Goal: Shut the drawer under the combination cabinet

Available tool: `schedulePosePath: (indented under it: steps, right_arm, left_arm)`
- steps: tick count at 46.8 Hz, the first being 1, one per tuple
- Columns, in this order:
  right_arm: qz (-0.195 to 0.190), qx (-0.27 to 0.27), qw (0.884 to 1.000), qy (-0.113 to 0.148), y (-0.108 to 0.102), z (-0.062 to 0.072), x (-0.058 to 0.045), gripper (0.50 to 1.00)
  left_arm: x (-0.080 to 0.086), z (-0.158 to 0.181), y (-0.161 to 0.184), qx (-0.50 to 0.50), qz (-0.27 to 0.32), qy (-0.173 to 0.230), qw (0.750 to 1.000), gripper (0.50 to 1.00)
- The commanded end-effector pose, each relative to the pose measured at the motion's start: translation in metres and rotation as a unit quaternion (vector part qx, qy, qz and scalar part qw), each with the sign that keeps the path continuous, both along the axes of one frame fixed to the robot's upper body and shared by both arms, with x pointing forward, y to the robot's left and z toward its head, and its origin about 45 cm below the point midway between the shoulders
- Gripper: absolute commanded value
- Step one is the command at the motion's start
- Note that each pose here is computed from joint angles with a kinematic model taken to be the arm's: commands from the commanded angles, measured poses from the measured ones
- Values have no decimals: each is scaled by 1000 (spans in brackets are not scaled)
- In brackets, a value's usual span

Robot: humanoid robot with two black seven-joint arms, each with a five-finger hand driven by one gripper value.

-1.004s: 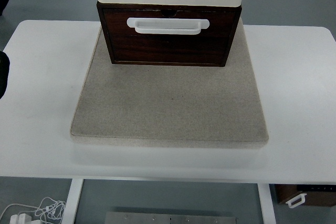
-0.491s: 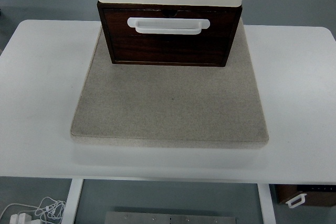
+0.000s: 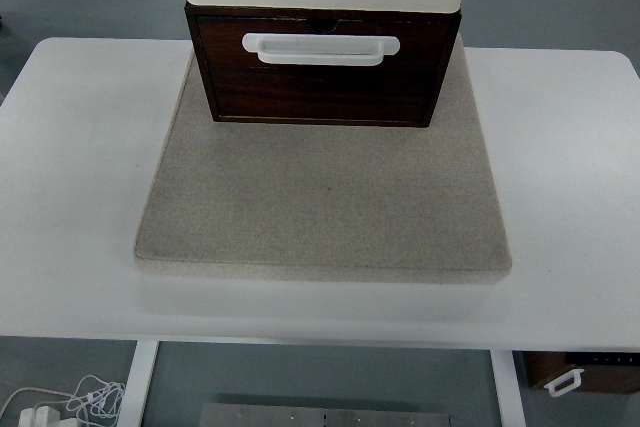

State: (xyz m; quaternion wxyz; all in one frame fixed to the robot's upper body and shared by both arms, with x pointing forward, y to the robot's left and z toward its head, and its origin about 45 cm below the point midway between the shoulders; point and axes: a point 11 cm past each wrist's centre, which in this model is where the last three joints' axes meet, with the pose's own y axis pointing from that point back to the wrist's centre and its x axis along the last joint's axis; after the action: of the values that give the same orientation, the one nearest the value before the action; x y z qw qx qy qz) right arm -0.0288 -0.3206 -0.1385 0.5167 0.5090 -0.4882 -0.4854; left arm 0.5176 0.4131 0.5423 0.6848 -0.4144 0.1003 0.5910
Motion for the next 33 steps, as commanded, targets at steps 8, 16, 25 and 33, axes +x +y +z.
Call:
schedulePosePath:
  steps: [8, 16, 25, 33]
  right_arm:
    - [-2, 1, 1000, -1, 1, 0, 0, 952]
    - [-2, 1, 1000, -1, 1, 0, 0, 952]
    - [0, 5, 1000, 0, 2, 0, 0, 952]
    - [1, 3, 1000, 0, 1, 0, 0, 952]
  left_arm:
    - [7, -54, 12, -8, 16, 64, 998, 1000]
    - [12, -106, 11, -38, 14, 112, 993, 1000]
    - [15, -149, 5, -50, 21, 162, 985, 1000]
    - [15, -179, -5, -33, 29, 195, 980, 1000]
